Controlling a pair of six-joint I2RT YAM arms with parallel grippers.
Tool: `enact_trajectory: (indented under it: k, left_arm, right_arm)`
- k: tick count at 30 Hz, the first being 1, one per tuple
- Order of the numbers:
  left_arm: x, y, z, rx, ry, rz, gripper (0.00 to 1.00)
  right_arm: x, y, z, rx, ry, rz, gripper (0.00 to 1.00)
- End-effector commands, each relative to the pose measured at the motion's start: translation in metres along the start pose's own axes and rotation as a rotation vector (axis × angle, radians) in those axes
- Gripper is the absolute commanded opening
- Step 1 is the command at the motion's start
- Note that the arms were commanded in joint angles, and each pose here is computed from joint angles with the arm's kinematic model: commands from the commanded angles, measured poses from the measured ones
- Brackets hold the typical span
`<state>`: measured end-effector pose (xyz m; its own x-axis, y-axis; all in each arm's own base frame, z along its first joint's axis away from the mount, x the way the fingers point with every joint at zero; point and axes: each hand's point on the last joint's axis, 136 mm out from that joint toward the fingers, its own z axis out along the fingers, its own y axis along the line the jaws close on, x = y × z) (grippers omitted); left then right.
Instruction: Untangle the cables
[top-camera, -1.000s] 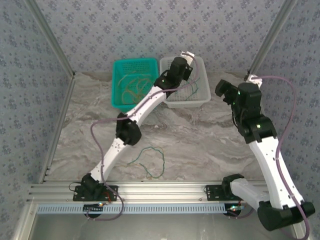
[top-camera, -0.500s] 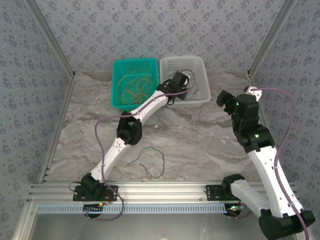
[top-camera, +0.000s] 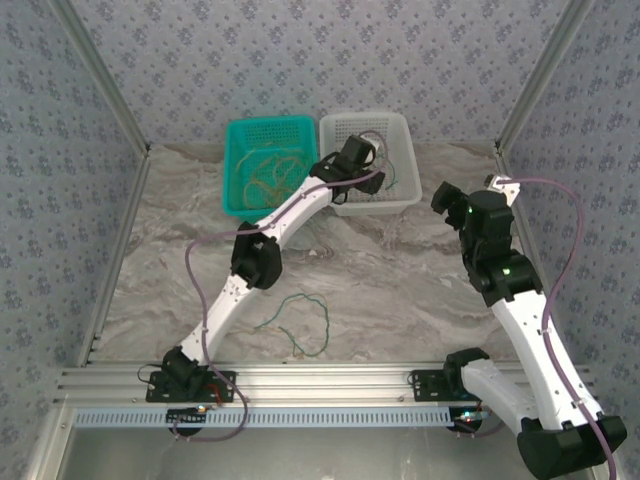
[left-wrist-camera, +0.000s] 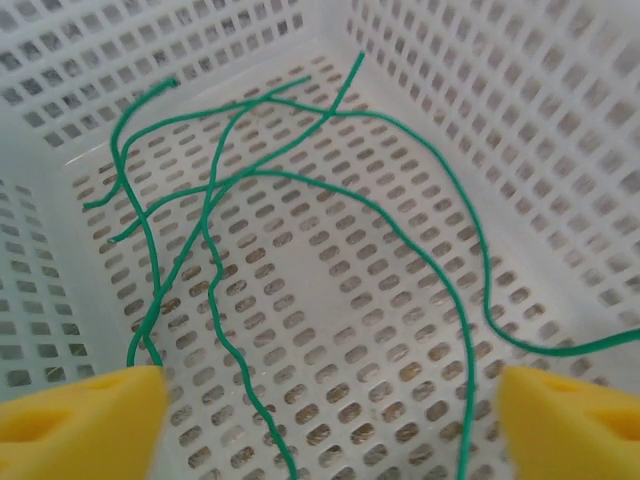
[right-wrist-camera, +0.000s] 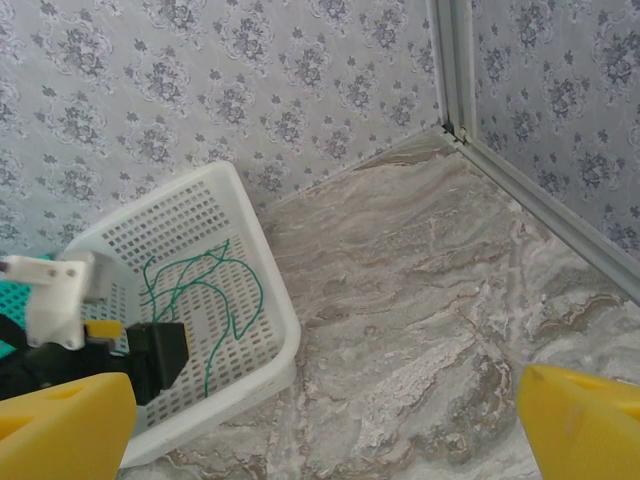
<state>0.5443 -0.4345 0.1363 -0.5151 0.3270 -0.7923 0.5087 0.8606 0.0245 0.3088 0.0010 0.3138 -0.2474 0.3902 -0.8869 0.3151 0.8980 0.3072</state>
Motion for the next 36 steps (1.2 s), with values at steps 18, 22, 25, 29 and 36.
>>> enact_trajectory:
  k: [18, 22, 25, 29, 36]
  left_arm:
    - [-0.053, 0.02, -0.23, 0.056, -0.047, -0.004, 0.99]
    - [-0.04, 0.031, -0.284, 0.075, -0.205, -0.072, 0.99]
    - [-0.004, 0.041, -0.318, 0.078, -0.289, -0.074, 0.99]
    - [0.069, 0.073, -0.339, -0.027, -0.312, -0.159, 0.99]
    - [0.194, 0.104, -0.331, -0.142, -0.102, -0.395, 0.98]
  right_arm:
    - [-0.002, 0.006, 0.016, -0.032, -0.072, -0.025, 1.0]
    - [0.004, 0.011, 0.02, -0.046, -0.04, -0.047, 1.0]
    - [0.011, 0.025, 0.021, -0.122, -0.032, -0.076, 1.0]
    - [0.045, 0.064, 0.028, -0.308, 0.058, -0.135, 1.0]
    - [0.161, 0.148, 0.0, -0.704, 0.375, -0.421, 0.85]
